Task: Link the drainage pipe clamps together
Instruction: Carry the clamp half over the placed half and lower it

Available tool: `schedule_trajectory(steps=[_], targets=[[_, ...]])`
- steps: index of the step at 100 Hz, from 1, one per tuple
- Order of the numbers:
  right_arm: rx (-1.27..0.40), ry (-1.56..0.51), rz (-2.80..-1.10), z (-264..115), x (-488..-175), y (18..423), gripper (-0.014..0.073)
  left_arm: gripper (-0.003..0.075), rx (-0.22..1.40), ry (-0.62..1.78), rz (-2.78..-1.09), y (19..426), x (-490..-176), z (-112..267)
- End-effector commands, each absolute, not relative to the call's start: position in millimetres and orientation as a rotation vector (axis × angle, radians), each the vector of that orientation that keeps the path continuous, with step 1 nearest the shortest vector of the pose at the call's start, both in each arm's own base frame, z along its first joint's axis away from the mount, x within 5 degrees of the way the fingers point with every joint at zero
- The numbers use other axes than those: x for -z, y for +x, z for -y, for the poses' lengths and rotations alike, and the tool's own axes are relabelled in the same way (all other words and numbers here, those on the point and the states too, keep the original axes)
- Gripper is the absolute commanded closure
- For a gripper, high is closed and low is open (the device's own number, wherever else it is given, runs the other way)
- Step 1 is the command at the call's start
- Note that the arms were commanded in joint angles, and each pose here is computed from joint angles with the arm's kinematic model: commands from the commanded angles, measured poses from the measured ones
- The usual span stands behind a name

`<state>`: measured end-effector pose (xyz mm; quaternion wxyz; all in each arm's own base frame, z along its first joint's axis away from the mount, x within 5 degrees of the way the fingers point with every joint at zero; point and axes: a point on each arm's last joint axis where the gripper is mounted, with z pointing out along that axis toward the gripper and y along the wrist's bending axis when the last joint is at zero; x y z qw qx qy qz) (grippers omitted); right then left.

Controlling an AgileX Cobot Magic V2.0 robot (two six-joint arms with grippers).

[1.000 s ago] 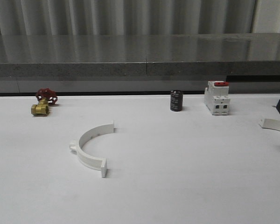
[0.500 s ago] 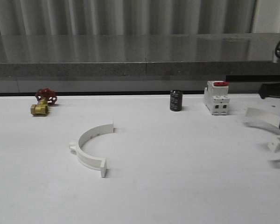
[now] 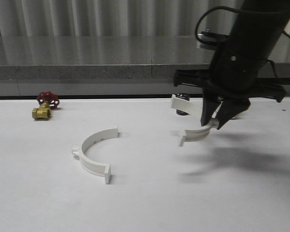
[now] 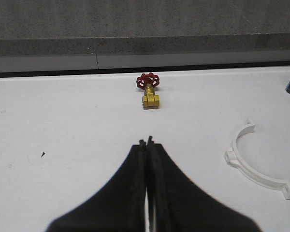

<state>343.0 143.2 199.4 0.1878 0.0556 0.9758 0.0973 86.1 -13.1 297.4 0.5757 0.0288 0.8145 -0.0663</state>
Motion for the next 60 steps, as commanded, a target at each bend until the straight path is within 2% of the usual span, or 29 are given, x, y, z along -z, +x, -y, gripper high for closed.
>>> schedule_trajectory(steps=[1, 21, 60], targets=[[-0.269, 0.154, -2.658, -159, -222, 346, 0.0485, 0.0740, 0.174, 0.079, -1.810, 87, -313, 15], [-0.165, 0.137, -2.703, -197, -210, 349, 0.0485, 0.0740, 0.174, 0.079, -1.810, 87, -313, 15], [-0.172, 0.085, -2.708, -249, -201, 357, 0.0485, 0.0740, 0.174, 0.079, -1.810, 87, -313, 15]])
